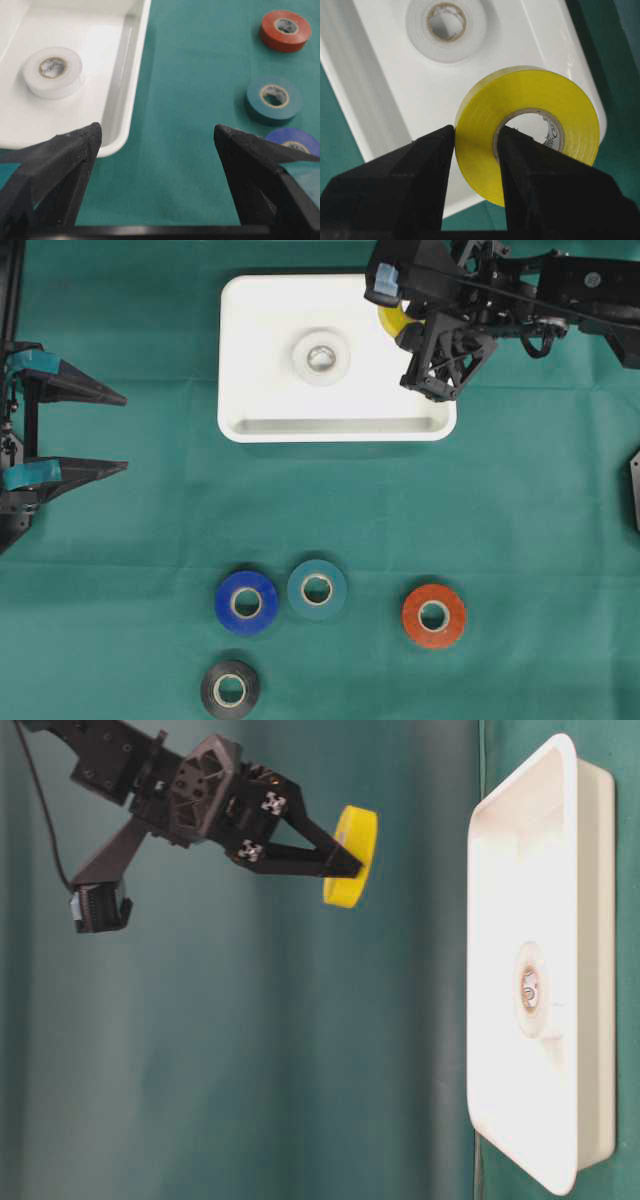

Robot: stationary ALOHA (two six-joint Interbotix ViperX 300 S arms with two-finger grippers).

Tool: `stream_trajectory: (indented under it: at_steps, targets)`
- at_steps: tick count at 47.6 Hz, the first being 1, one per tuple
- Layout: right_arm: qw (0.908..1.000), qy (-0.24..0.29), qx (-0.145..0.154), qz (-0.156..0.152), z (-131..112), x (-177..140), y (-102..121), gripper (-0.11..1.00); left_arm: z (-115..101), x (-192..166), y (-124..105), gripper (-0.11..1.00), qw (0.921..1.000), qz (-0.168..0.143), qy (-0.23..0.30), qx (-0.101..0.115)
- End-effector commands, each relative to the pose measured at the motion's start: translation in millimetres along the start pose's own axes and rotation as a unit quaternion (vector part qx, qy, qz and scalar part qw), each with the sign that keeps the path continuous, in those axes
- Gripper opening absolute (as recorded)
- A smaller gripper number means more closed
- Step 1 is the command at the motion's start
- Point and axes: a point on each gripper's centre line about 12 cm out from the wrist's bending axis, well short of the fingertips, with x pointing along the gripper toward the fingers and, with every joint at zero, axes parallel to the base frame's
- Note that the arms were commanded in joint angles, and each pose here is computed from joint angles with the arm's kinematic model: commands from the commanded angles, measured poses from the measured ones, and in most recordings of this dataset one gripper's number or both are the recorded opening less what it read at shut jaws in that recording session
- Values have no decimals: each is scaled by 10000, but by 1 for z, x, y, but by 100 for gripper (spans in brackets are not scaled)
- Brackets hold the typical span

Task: Pick up the tape from a random location and place it into the white case.
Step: 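Lower the yellow roll into the tray and open the right gripper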

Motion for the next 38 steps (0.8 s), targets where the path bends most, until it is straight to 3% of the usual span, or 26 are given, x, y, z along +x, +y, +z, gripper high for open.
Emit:
stream_trajectory:
  at_steps: [1, 24, 38]
  targets:
    - [9999, -139, 19, 36, 2, 1, 0, 31, 4, 1, 0, 96, 10000, 4, -38, -10]
    - [9993, 194, 188, 257, -39, 90, 14, 31, 4, 1, 0, 96, 10000, 6, -31, -3]
    - [9992, 183, 177, 309, -44, 103, 17, 31, 4, 1, 0, 96, 10000, 5, -31, -3]
